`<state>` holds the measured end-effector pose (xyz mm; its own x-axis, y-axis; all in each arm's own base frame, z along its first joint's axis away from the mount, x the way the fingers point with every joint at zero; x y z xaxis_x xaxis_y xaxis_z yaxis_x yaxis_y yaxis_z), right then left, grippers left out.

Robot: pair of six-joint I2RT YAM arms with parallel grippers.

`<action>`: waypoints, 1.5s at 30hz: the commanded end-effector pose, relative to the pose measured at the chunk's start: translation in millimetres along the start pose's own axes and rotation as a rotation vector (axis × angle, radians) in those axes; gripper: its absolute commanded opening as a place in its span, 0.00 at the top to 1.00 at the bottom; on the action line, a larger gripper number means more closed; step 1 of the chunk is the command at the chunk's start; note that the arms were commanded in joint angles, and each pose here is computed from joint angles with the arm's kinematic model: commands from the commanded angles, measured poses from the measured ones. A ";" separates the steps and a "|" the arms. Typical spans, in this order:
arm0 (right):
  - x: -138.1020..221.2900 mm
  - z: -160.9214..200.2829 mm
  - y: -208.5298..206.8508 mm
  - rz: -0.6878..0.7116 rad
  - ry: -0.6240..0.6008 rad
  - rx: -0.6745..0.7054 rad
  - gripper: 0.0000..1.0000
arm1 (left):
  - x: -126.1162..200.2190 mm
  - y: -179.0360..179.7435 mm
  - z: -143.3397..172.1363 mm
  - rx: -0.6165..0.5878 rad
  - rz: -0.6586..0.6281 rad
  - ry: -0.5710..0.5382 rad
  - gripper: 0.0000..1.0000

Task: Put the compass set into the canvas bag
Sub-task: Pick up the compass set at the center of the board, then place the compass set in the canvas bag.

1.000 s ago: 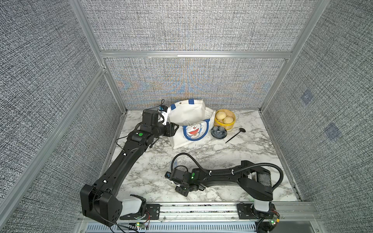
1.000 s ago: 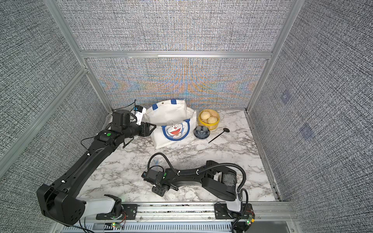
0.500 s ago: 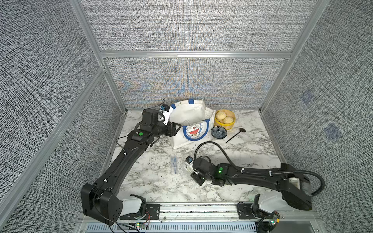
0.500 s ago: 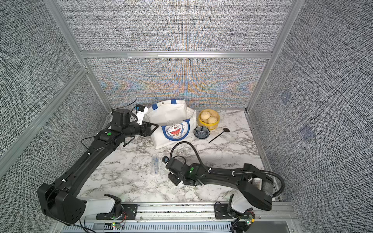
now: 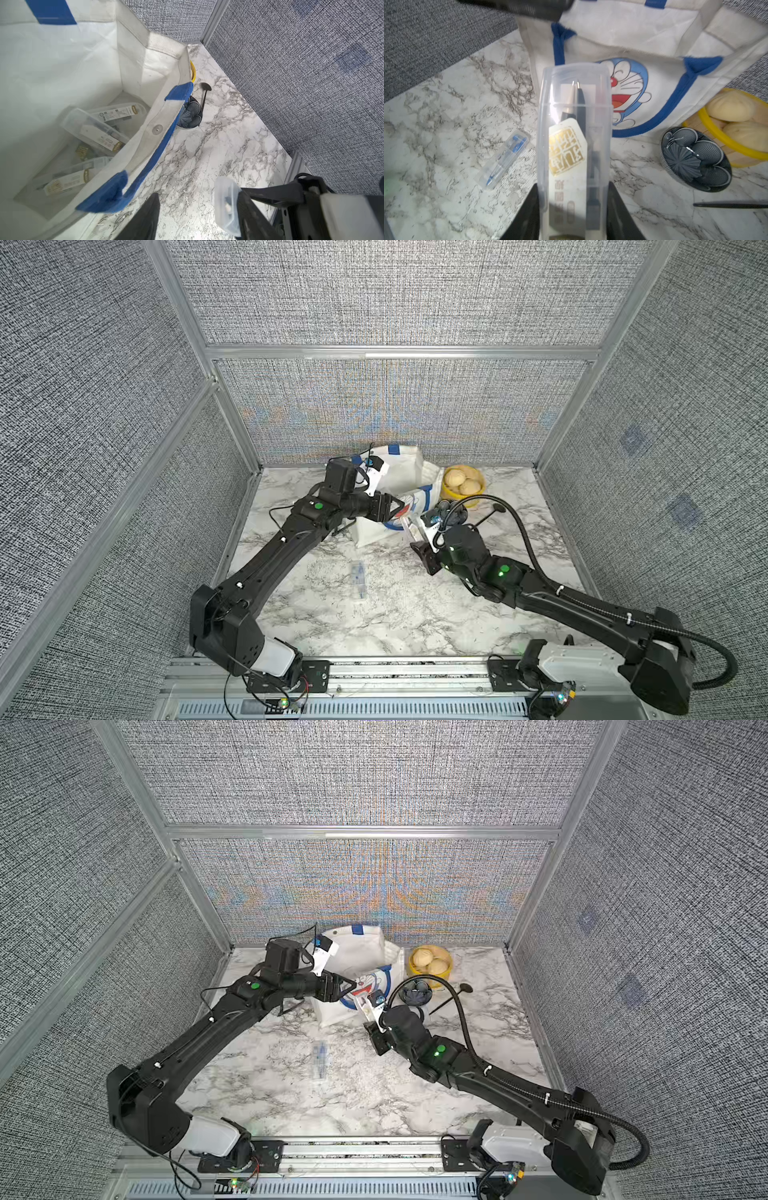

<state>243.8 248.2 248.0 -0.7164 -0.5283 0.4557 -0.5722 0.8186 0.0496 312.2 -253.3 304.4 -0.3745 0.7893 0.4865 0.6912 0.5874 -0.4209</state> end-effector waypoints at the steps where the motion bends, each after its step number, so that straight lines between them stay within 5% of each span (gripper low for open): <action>1: 2.3 -19.7 -4.1 0.010 -0.073 -0.006 0.87 | -7.1 -8.1 -4.8 0.009 0.048 -0.001 0.39; 7: 1.8 -29.2 -4.4 0.001 -0.107 -0.014 0.89 | -21.4 -16.9 -9.2 0.014 0.102 0.010 0.40; 17: 2.0 -32.9 -5.0 -0.001 -0.123 -0.017 0.91 | -32.4 -21.1 -7.1 0.041 0.130 0.037 0.70; 26: -0.8 -30.6 -5.2 0.000 -0.122 -0.018 0.88 | -34.8 -23.1 -8.3 0.047 0.143 0.046 0.86; 30: -2.1 -28.1 -5.7 0.004 -0.118 -0.018 0.67 | -34.4 -21.9 -10.5 0.044 0.128 0.039 0.89; 32: -2.4 -23.4 -7.3 0.013 -0.110 -0.012 0.40 | -34.0 -21.1 -13.5 0.035 0.115 0.031 0.90; 35: -2.1 -9.3 -11.3 0.031 -0.094 -0.006 0.19 | -32.4 -19.2 -20.6 0.013 0.080 0.026 0.91; 45: -0.7 55.9 -12.1 -0.044 -0.093 -0.007 0.10 | -17.4 -8.8 -76.9 -0.061 -0.027 -0.044 0.93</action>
<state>230.0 221.4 189.7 -0.7194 -0.5320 0.4465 -0.5770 0.8156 0.0422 352.0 -292.8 352.5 -0.3798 0.8129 0.4416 0.7189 0.5598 -0.4121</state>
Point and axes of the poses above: each gripper's point midway between its finger pads, its own x axis back along the fingers, its own y axis along the line the jaws close on, z = x × y, the point moved 5 cm from there along x, back along the fingers, and after that the axes turned 3 degrees about -x, right-handed, at the moved point
